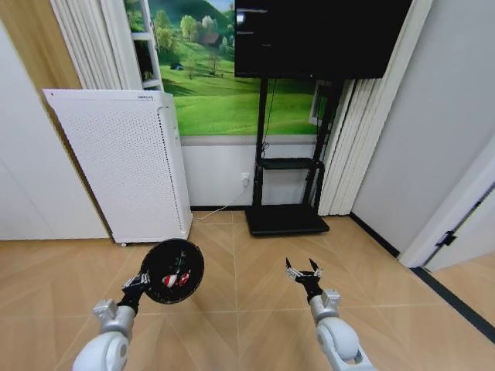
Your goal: Pick up the trash bin and place the garbage on the floor into it.
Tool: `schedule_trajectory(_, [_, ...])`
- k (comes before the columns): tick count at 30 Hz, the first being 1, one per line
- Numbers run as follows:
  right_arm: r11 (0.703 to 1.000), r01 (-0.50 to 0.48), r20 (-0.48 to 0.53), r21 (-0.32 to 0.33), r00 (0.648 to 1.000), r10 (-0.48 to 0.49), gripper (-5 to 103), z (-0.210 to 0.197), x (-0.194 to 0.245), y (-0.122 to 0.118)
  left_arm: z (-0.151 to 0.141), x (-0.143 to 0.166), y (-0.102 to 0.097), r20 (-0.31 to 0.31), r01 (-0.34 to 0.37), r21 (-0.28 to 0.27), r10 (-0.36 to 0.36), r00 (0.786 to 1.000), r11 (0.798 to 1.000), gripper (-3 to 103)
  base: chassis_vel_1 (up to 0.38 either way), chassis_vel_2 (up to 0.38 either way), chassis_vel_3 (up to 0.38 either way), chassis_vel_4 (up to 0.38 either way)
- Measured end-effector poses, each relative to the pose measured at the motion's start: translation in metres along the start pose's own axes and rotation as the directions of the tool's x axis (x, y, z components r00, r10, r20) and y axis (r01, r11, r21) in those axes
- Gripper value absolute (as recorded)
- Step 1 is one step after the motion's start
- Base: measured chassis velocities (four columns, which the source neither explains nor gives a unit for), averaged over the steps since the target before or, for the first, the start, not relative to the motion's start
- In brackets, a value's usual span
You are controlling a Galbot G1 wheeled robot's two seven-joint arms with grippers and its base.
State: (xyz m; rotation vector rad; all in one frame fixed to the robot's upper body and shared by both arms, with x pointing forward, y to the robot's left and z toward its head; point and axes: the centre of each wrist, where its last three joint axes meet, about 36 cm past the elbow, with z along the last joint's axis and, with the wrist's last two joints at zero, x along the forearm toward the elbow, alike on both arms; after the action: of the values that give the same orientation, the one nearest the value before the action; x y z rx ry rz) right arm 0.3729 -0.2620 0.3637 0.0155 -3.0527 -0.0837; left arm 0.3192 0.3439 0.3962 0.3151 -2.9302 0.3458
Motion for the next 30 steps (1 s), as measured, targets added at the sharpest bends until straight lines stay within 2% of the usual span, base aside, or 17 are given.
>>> schedule_trajectory(4, [1.000, 0.001, 0.000, 0.000, 1.000, -0.001, 100, -0.001, 0.000, 0.000, 0.008, 0.000, 0.002, -0.032, 0.080, 0.057, -0.078, 0.996, 0.995, 3, 0.000, 0.000, 0.000, 0.000])
schedule_trajectory(6, [1.000, 0.001, 0.000, 0.001, 1.000, -0.001, 100, -0.001, 0.000, 0.000, 0.011, 0.002, 0.002, -0.080, 0.167, 0.154, -0.157, 0.984, 0.974, 3, 0.000, 0.000, 0.000, 0.000])
schedule_trajectory(7, [1.000, 0.001, 0.000, 0.001, 1.000, -0.001, 100, -0.001, 0.000, 0.000, 0.011, 0.002, 0.002, -0.080, 0.167, 0.154, -0.157, 0.984, 0.974, 3, 0.000, 0.000, 0.000, 0.000])
schedule_trajectory(9, [1.000, 0.001, -0.002, 0.004, 1.000, -0.001, 100, -0.001, 0.000, 0.000, 0.014, 0.001, 0.002, -0.138, 0.249, 0.248, -0.221, 0.966, 0.936, 3, 0.000, 0.000, 0.000, 0.000])
schedule_trajectory(10, [1.000, 0.001, -0.002, 0.004, 1.000, -0.001, 100, -0.001, 0.000, 0.000, 0.014, 0.001, 0.002, -0.138, 0.249, 0.248, -0.221, 0.966, 0.936, 3, 0.000, 0.000, 0.000, 0.000])
schedule_trajectory(12, [1.000, 0.002, -0.003, 0.007, 1.000, -0.002, 100, -0.001, 0.000, -0.001, 0.017, -0.006, 0.003, -0.206, 0.333, 0.327, -0.277, 0.939, 0.884, 3, 0.000, 0.000, 0.000, 0.000])
schedule_trajectory(13, [1.000, 0.002, -0.003, 0.007, 1.000, -0.002, 100, -0.001, 0.000, -0.001, 0.017, -0.006, 0.003, -0.206, 0.333, 0.327, -0.277, 0.939, 0.884, 3, 0.000, 0.000, 0.000, 0.000])
schedule_trajectory(14, [1.000, 0.004, -0.003, 0.008, 1.000, -0.004, 100, -0.001, -0.001, 0.000, 0.018, -0.010, 0.003, -0.247, 0.379, 0.357, -0.305, 0.920, 0.854, 3, 0.000, 0.000, 0.000, 0.000])
schedule_trajectory(18, [1.000, 0.005, -0.003, 0.009, 1.000, -0.005, 100, -0.001, -0.002, 0.000, 0.018, -0.011, 0.002, -0.278, 0.415, 0.376, -0.326, 0.903, 0.828, 3, 0.000, 0.000, 0.000, 0.000])
schedule_trajectory(19, [1.000, 0.005, -0.005, 0.009, 1.000, -0.005, 100, -0.001, -0.004, 0.001, 0.017, -0.012, 0.002, -0.314, 0.458, 0.395, -0.351, 0.882, 0.797, 3, 0.000, 0.000, 0.000, 0.000])
schedule_trajectory(20, [1.000, 0.005, -0.005, 0.009, 1.000, -0.005, 100, -0.001, -0.004, 0.001, 0.017, -0.012, 0.002, -0.314, 0.458, 0.395, -0.351, 0.882, 0.797, 3, 0.000, 0.000, 0.000, 0.000])
schedule_trajectory(22, [1.000, 0.005, -0.008, 0.011, 1.000, -0.005, 100, 0.000, -0.006, 0.000, 0.016, -0.015, 0.001, -0.367, 0.519, 0.423, -0.383, 0.847, 0.742, 3, 0.000, 0.000, 0.000, 0.000])
schedule_trajectory(23, [1.000, 0.006, -0.009, 0.012, 1.000, -0.006, 100, 0.001, -0.008, 0.000, 0.015, -0.019, 0.001, -0.422, 0.578, 0.445, -0.409, 0.809, 0.684, 3, 0.000, 0.000, 0.000, 0.000])
schedule_trajectory(24, [1.000, 0.006, -0.009, 0.012, 1.000, -0.006, 100, 0.001, -0.008, 0.000, 0.015, -0.019, 0.001, -0.422, 0.578, 0.445, -0.409, 0.809, 0.684, 3, 0.000, 0.000, 0.000, 0.000])
schedule_trajectory(25, [1.000, 0.007, -0.011, 0.013, 1.000, -0.007, 100, 0.002, -0.009, 0.000, 0.014, -0.022, 0.000, -0.449, 0.612, 0.454, -0.427, 0.785, 0.648, 3, 0.000, 0.000, 0.000, 0.000])
schedule_trajectory(27, [1.000, 0.007, -0.014, 0.013, 1.000, -0.007, 100, 0.003, -0.010, 0.000, 0.014, -0.024, 0.000, -0.455, 0.636, 0.454, -0.451, 0.768, 0.624, 3, 0.000, 0.000, 0.000, 0.000])
schedule_trajectory(30, [1.000, 0.005, -0.014, 0.018, 1.000, -0.005, 100, 0.005, -0.010, -0.001, 0.017, -0.028, 0.002, -0.453, 0.663, 0.438, -0.488, 0.746, 0.607, 3, 0.000, 0.000, 0.000, 0.000])
